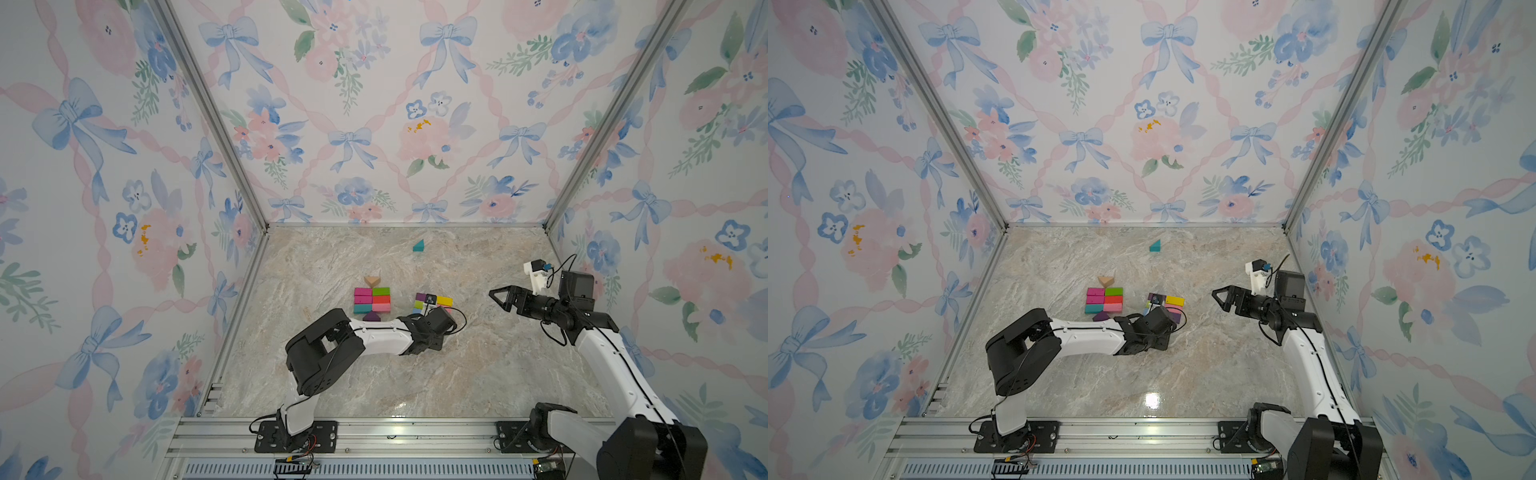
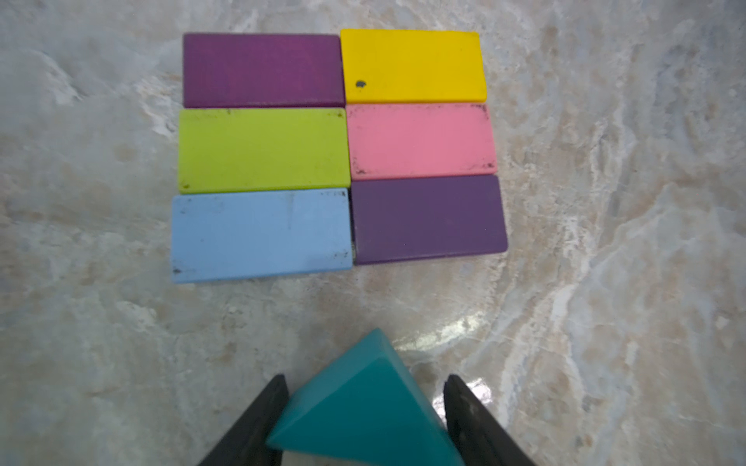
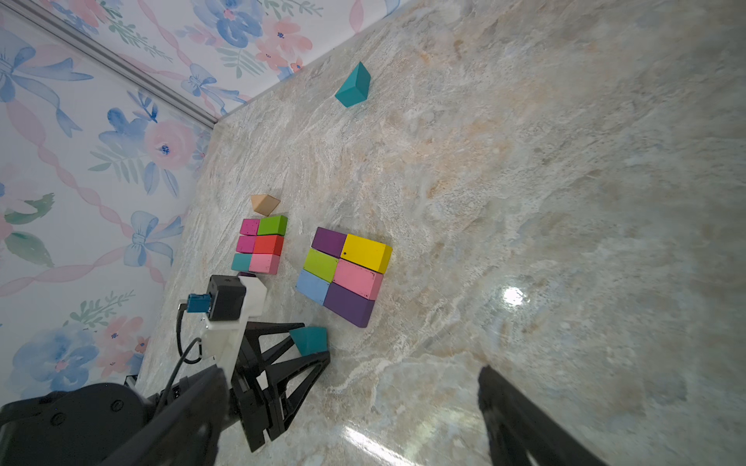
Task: Assemble a piece of candy with building blocks
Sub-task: Assemble the building block at the center of the board.
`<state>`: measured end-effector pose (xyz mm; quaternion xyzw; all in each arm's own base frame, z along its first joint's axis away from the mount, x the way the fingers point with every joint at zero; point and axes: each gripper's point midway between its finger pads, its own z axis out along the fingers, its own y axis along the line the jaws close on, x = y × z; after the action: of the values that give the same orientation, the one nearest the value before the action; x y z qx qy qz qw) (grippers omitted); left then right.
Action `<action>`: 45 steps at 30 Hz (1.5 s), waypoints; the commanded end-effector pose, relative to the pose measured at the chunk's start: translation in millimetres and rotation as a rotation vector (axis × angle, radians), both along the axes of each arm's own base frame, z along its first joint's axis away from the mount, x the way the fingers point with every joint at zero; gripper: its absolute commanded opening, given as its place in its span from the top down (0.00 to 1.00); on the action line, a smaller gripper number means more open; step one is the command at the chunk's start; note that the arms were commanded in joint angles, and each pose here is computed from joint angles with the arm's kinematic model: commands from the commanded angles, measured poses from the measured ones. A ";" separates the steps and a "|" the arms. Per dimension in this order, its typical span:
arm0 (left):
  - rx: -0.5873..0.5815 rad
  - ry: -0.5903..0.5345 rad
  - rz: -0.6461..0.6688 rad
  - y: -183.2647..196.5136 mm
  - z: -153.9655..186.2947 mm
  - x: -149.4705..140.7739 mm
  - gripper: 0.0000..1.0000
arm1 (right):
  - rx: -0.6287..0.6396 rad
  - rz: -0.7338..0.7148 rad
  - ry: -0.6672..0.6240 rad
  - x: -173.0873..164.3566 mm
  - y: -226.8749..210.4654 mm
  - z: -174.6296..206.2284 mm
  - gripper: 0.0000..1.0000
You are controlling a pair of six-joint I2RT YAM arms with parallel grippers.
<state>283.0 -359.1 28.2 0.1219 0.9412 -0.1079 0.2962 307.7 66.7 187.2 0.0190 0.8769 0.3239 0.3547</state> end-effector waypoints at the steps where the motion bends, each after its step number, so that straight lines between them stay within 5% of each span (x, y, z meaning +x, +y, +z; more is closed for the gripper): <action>1: 0.000 0.021 0.018 3.3 -1.1 1.5 0.28 | -0.006 -0.023 -0.015 -1.3 -5.5 2.5 0.03; 4: -0.010 0.017 0.015 2.0 3.7 2.7 0.20 | -0.005 -0.019 -0.014 -1.5 -4.8 2.9 0.03; 21: -0.204 0.047 -0.067 8.4 64.4 -35.1 0.19 | -0.041 -0.027 0.015 -19.1 -0.5 -7.2 0.02; 31: -0.292 0.122 -0.133 -32.6 36.6 -49.8 0.19 | -0.063 -0.030 0.028 -19.3 4.1 -5.3 0.02; 45: -0.260 0.135 -0.131 -40.2 4.2 -39.5 0.19 | -0.077 -0.020 0.040 -15.3 3.7 -10.1 0.02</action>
<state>241.1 -395.8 39.1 0.1346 0.9259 -0.2553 0.2436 289.4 68.7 170.3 0.0298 0.8955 0.2904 0.3359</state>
